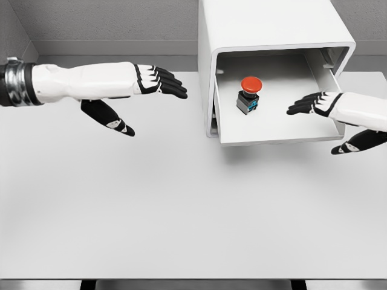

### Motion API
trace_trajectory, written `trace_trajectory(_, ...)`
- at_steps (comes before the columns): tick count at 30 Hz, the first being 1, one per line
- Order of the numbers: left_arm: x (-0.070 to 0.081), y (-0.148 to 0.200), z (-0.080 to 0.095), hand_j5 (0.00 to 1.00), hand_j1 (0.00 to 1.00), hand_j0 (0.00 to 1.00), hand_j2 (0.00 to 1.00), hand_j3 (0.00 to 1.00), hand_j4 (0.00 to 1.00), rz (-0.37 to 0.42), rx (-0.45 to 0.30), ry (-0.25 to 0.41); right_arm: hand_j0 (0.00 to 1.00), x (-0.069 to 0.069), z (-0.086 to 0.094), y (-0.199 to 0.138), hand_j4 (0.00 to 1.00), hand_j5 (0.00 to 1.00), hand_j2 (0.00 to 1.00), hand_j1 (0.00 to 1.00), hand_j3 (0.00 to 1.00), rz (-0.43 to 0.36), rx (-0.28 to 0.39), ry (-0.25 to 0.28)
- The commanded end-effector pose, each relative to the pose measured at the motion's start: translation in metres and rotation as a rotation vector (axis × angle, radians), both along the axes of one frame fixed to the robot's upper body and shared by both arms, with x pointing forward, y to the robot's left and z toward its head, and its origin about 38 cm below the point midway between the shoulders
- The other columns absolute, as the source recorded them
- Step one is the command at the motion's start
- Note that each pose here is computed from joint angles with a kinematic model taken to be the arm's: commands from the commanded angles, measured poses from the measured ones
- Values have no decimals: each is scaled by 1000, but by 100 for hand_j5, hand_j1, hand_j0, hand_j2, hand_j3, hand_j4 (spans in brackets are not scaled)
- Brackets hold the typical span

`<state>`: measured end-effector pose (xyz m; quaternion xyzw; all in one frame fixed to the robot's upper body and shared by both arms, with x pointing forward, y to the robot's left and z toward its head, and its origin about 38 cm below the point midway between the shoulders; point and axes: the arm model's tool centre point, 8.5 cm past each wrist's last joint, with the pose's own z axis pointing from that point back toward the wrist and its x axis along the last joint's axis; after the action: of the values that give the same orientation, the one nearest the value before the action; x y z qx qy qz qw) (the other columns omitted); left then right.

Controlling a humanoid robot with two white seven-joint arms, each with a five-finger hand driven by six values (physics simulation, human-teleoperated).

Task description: Slide open multi-storey tabletop storage cabinets and put open load switch and slide close multi-storey tabletop storage cabinets

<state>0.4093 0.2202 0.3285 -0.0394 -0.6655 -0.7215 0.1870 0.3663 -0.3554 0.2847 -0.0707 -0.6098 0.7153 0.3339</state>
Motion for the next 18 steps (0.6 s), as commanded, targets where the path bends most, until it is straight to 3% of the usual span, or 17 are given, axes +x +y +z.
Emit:
trace_trajectory(1, 0, 0, 1, 100, 100, 100, 100, 100, 100, 2, -6, 4, 100, 2, -2, 5, 100, 100, 100, 100, 100, 8, 17, 7)
trace_trajectory(5, 0, 1, 1, 100, 100, 100, 100, 100, 100, 4, -6, 3, 100, 4, -10, 10, 100, 100, 100, 100, 100, 29, -6, 28)
trace_trajectory(10, 1, 3, 2, 100, 100, 100, 100, 100, 100, 9, -4, 1, 100, 12, -14, 11, 100, 100, 100, 100, 100, 22, -22, 10)
trace_trajectory(14, 10, 27, -12, 100, 100, 100, 100, 100, 100, 87, 12, 43, 100, 14, -18, 9, 100, 100, 100, 100, 100, 16, -34, 12)
trace_trajectory(18, 10, 29, -14, 100, 100, 100, 100, 100, 100, 91, 13, 48, 100, 16, -18, 13, 100, 100, 100, 100, 100, 22, -38, 3)
